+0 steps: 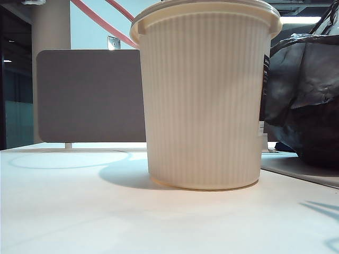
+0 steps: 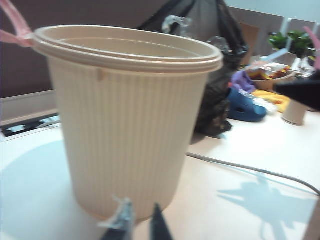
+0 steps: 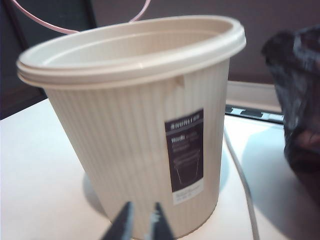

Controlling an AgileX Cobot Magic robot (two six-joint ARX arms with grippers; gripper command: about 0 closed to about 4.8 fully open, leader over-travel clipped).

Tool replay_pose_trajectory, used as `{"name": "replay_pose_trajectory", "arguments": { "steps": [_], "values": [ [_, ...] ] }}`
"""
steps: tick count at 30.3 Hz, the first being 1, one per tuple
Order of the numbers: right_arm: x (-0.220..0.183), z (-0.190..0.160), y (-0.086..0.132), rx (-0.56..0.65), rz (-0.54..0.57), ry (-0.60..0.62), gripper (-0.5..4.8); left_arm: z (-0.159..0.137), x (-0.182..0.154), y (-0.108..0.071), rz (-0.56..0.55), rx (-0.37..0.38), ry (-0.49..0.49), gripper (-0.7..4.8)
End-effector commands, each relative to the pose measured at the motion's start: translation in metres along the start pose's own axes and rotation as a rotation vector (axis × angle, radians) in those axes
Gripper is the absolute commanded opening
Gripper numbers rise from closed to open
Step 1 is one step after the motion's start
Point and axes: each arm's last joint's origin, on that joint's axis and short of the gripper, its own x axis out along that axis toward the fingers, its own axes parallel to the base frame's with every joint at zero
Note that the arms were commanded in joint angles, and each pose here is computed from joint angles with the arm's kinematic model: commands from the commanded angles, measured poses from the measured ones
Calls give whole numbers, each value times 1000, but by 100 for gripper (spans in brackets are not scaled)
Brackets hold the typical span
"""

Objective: Open the ring lid of the trash can, pull out the black garbage bag inside, and place it on the table.

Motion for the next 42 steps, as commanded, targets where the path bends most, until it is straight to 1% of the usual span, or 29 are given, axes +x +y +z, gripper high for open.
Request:
{"name": "replay_pose_trajectory", "arguments": {
  "steps": [1,6,7,8,11,17,23,32,36,38,42],
  "values": [
    [4,-7,-3,23,2,-66,3,-5,1,2,37,0,-2,48],
    [8,-25,-9,74,-12,-72,-1,-17,4,3,39,-2,11,39],
    [8,-28,-9,75,-11,-74,-2,-19,4,3,39,-6,10,5],
    [9,-29,-10,77,-11,-74,-2,-21,4,3,39,-17,11,-7],
    [9,-33,-11,82,-21,-67,-2,-27,5,4,40,-20,14,-6],
    [9,-34,-14,84,-109,-80,-1,-37,6,5,42,-20,42,-6],
    [9,-37,-15,85,-137,-76,-1,-47,7,5,43,-24,69,-6],
    [12,-66,-21,124,-154,0,-2,-49,7,5,36,-25,76,-6],
    [11,-72,-22,134,-172,54,-2,-49,7,5,36,-19,78,-6],
    [11,-76,-22,109,-177,93,-2,-50,7,5,36,-4,81,-6],
    [10,-84,-24,70,-208,173,-1,-53,7,6,37,-4,94,-6]
  ]
}}
